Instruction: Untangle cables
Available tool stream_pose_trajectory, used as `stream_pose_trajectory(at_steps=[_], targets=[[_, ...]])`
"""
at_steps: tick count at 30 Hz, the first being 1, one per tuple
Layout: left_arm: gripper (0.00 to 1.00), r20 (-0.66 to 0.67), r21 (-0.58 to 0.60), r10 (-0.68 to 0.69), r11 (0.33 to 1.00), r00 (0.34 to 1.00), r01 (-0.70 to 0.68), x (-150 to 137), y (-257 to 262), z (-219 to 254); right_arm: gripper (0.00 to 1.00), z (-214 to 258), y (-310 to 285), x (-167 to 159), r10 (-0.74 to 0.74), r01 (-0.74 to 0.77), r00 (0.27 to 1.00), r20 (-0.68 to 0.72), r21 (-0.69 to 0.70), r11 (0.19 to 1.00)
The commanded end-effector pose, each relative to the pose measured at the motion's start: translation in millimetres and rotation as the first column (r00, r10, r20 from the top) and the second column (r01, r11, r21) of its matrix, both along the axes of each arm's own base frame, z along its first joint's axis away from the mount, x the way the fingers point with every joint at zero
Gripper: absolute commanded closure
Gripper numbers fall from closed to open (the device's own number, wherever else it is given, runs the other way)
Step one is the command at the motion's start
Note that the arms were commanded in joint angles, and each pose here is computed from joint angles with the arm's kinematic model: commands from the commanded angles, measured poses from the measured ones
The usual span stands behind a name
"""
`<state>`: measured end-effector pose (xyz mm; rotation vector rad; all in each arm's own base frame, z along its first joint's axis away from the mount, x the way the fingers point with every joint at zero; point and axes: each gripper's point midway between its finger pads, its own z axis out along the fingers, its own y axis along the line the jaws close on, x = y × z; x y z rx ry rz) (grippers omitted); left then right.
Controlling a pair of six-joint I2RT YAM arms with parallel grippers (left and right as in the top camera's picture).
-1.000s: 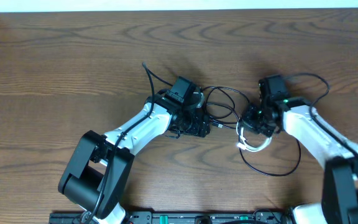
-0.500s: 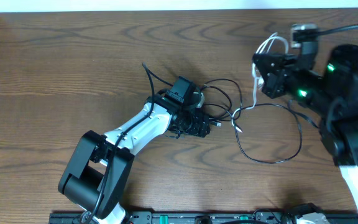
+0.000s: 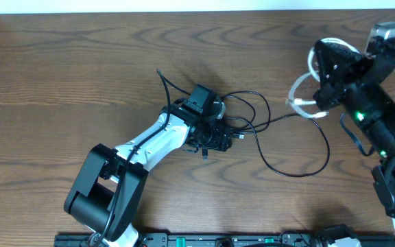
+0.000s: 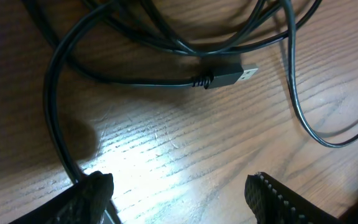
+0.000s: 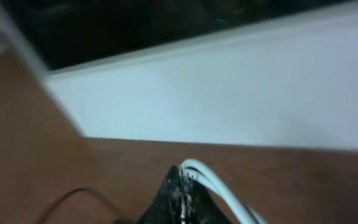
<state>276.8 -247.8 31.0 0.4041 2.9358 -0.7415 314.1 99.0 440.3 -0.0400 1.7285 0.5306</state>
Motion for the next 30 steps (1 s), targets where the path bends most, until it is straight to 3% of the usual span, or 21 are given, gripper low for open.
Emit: stream_pose_trajectory(at_steps=[1, 4, 8, 14, 16, 17, 21, 23, 27, 30], targets=[[0.27, -0.006, 0.011, -0.002, 1.000, 1.000, 0.002, 0, 1, -4, 0.99, -25, -54, 21, -0.317, 0.310, 0.946, -0.071, -0.097, 0.946], [0.27, -0.006, 0.011, -0.002, 1.000, 1.000, 0.002, 0, 1, -4, 0.99, -68, -92, 33, -0.508, 0.466, 0.844, -0.172, -0.234, 0.853], [0.27, -0.006, 0.012, -0.002, 1.000, 1.000, 0.002, 0, 1, -4, 0.99, -101, -138, 45, -0.652, 0.565, 0.723, -0.228, -0.346, 0.748], [0.27, -0.012, 0.015, -0.002, 1.000, 1.000, 0.002, -2, 2, -5, 0.99, -130, -230, 38, -0.788, 0.702, 0.529, -0.316, -0.359, 0.615], [0.27, -0.011, 0.015, -0.002, 1.000, 1.000, 0.002, -2, 2, -5, 0.99, -141, -232, 37, -0.746, 0.674, 0.550, -0.375, -0.328, 0.662], [0.27, -0.011, 0.015, -0.002, 1.000, 1.000, 0.002, -2, 2, -5, 0.94, -145, -229, 38, -0.720, 0.655, 0.564, -0.404, -0.312, 0.688], [0.27, -0.011, 0.015, -0.002, 1.000, 1.000, 0.002, -2, 2, -4, 0.64, -180, -202, 40, -0.560, 0.529, 0.604, -0.568, -0.240, 0.814], [0.27, -0.012, 0.015, -0.002, 1.000, 1.000, 0.003, -2, 2, -5, 0.55, -201, -188, 40, -0.482, 0.465, 0.593, -0.644, -0.215, 0.859], [0.27, -0.012, 0.015, -0.002, 1.000, 1.000, 0.002, -2, 2, -5, 0.46, -237, -161, 51, -0.296, 0.263, 0.612, -0.734, -0.164, 0.951], [0.27, -0.012, 0.015, -0.002, 1.000, 1.000, 0.002, -2, 2, -5, 0.48, -266, -157, 53, -0.250, 0.229, 0.548, -0.799, -0.144, 0.963]])
